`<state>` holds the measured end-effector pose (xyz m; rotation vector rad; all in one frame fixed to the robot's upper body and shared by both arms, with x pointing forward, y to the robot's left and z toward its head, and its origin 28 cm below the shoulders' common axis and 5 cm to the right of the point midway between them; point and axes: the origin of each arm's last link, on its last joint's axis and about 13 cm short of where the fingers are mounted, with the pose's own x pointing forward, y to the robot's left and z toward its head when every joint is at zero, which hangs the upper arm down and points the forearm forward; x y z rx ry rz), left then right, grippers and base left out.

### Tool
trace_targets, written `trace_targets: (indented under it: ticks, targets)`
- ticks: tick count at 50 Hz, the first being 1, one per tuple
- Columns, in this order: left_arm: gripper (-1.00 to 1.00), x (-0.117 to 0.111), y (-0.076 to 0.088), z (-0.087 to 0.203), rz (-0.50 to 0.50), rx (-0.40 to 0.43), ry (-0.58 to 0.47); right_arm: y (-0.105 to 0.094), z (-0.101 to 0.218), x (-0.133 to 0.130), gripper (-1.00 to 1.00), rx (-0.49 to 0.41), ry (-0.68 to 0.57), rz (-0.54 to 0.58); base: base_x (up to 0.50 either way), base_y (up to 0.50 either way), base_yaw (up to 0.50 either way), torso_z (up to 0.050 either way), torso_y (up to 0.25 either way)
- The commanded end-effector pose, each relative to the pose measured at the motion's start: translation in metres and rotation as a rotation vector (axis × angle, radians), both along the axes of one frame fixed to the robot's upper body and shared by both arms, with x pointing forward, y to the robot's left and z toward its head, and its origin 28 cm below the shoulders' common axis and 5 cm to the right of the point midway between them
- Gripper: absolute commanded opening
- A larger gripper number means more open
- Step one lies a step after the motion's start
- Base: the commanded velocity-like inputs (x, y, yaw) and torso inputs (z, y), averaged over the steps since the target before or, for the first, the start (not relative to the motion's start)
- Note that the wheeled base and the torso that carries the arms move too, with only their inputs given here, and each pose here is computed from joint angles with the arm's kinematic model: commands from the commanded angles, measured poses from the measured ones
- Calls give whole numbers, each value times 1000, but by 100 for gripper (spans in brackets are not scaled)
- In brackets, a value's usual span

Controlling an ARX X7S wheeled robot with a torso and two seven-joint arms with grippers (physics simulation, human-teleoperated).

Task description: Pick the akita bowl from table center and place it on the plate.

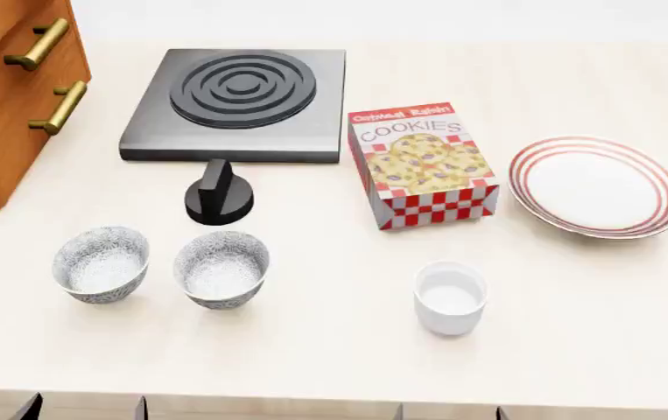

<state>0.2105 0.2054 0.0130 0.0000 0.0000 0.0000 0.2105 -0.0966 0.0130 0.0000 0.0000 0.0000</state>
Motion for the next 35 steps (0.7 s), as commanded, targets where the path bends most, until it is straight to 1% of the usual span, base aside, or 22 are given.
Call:
trace_targets:
  ticks: [1, 2, 3, 4, 14, 35]
  targets:
    - [100, -1, -1, 4, -32, 1, -4, 1, -1, 1, 100, 18, 13, 8, 0, 0, 0, 0, 0]
    - [100, 0, -1, 4, -24, 68, -16, 1, -3, 2, 100, 62, 19, 14, 0, 0, 0, 0, 0]
    - [100, -115, 26, -58, 128, 125, 164, -5, -127, -244, 100, -778, -421, 414, 0, 0, 0, 0, 0]
    - [100, 0, -1, 4, -27, 28, -7, 1, -5, 3, 100, 51, 23, 16, 0, 0, 0, 0, 0]
    - [100, -1, -1, 5, -23, 17, -7, 0, -3, 3, 100, 49, 22, 18, 0, 0, 0, 0, 0]
    - [100, 2, 0, 4, -31, 22, 1, 0, -6, 4, 100, 55, 24, 9, 0, 0, 0, 0, 0]
